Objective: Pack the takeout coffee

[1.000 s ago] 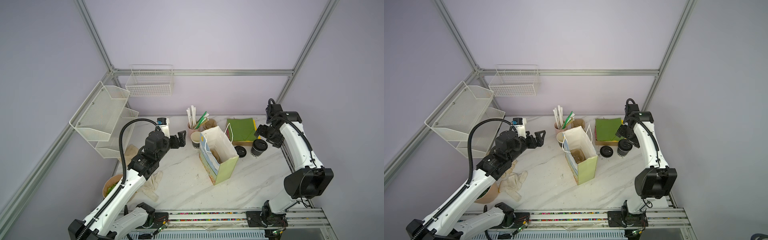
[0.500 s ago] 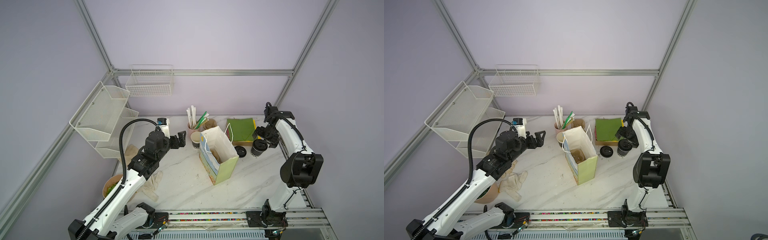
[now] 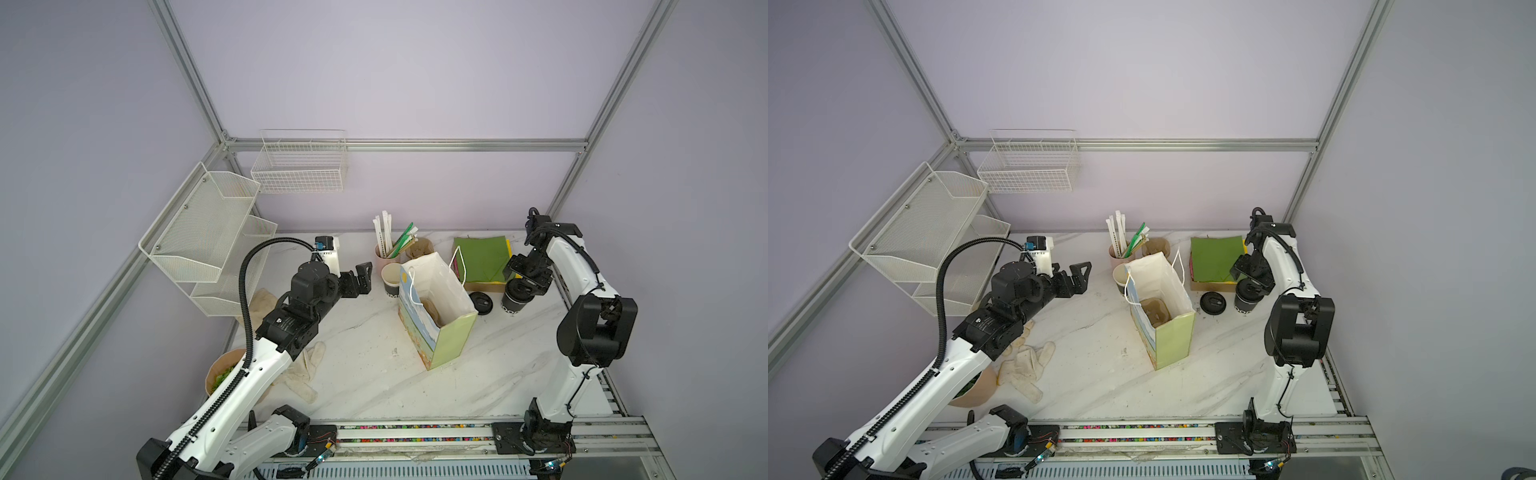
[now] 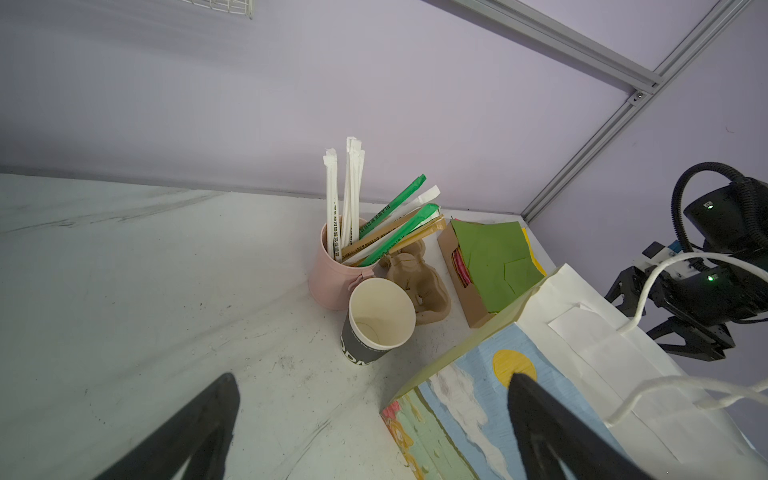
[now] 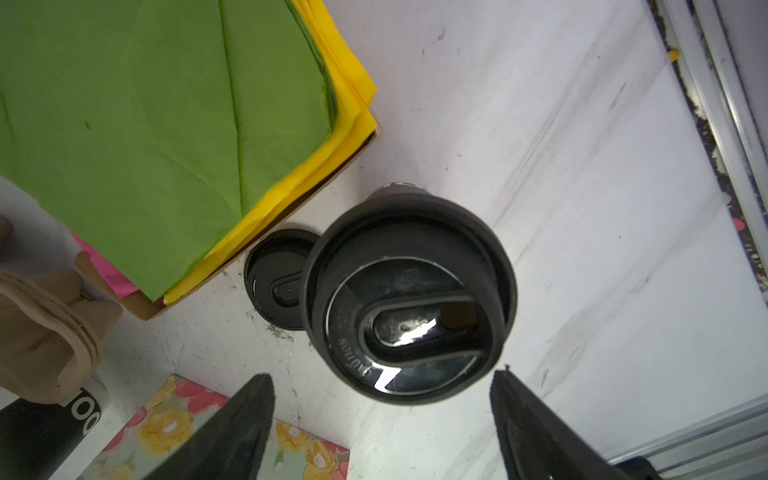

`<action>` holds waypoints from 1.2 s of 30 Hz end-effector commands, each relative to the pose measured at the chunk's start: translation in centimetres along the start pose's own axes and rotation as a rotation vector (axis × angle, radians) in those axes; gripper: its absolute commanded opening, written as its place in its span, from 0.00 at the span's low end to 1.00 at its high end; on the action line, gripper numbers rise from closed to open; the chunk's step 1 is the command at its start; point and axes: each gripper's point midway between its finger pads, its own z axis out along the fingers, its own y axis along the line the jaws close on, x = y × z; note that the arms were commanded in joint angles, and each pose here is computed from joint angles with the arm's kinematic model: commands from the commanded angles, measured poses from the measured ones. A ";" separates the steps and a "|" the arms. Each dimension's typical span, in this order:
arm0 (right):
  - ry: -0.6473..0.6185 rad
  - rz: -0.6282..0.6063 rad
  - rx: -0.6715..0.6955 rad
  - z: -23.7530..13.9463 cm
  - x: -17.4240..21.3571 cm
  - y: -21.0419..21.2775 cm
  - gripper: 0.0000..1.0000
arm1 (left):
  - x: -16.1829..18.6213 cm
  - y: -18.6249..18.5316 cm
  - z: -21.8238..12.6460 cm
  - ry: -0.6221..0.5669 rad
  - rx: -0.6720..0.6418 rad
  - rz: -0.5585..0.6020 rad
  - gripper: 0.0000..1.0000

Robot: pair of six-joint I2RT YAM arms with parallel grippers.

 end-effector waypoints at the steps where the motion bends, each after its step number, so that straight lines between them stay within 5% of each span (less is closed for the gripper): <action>1: -0.006 0.010 -0.001 -0.3 -0.5 -0.2 0.85 | -0.7 0.0 0.0 -0.022 0.004 0.012 1.00; 17: -0.059 0.033 -0.032 -3.2 -0.9 -0.4 0.84 | -0.4 0.2 0.6 -0.003 0.009 0.000 1.00; 36: -0.028 0.015 0.066 -0.4 -0.4 -2.0 0.85 | -0.4 0.2 0.6 0.001 0.014 -0.004 1.00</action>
